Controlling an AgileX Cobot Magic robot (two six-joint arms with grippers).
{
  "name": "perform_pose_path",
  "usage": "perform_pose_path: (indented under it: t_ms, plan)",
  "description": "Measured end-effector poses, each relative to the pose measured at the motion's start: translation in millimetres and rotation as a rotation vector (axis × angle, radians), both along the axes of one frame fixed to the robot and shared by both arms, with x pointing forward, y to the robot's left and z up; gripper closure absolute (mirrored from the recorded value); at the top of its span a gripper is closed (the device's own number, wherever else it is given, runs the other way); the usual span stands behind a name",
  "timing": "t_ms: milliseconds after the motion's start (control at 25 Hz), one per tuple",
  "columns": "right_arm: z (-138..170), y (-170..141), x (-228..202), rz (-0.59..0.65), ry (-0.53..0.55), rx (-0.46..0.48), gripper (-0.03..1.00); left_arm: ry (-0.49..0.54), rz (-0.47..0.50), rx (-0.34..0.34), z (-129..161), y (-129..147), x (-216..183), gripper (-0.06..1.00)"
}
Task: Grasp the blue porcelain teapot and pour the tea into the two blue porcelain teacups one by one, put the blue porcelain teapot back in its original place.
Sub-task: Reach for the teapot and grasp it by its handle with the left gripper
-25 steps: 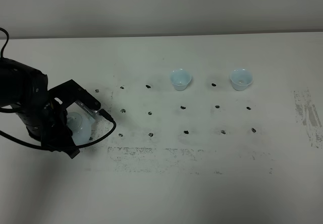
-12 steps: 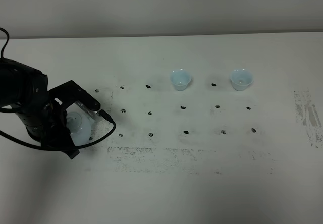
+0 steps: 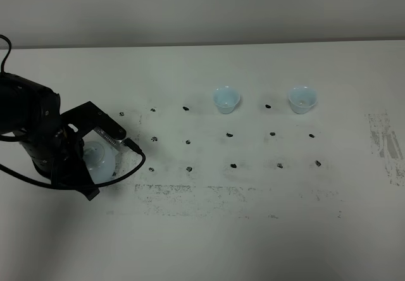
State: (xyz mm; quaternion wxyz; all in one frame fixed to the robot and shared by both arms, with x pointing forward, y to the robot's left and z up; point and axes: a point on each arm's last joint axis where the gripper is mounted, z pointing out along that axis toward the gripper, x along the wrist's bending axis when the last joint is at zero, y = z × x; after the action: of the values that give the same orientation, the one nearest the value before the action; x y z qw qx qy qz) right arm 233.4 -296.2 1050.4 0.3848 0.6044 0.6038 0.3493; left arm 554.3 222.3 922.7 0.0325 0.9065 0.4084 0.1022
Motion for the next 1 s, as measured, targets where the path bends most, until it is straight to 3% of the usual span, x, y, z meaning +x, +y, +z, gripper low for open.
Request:
perform_pose_path:
  t_ms: [480,1000]
  plan:
    - [0,0,0,0.000,0.000,0.000,0.39,0.002,0.010,-0.009,0,-1,0,0.88]
    - [0,0,0,0.000,0.000,0.000,0.39,-0.086,0.016,-0.045,20,-2,1,0.91]
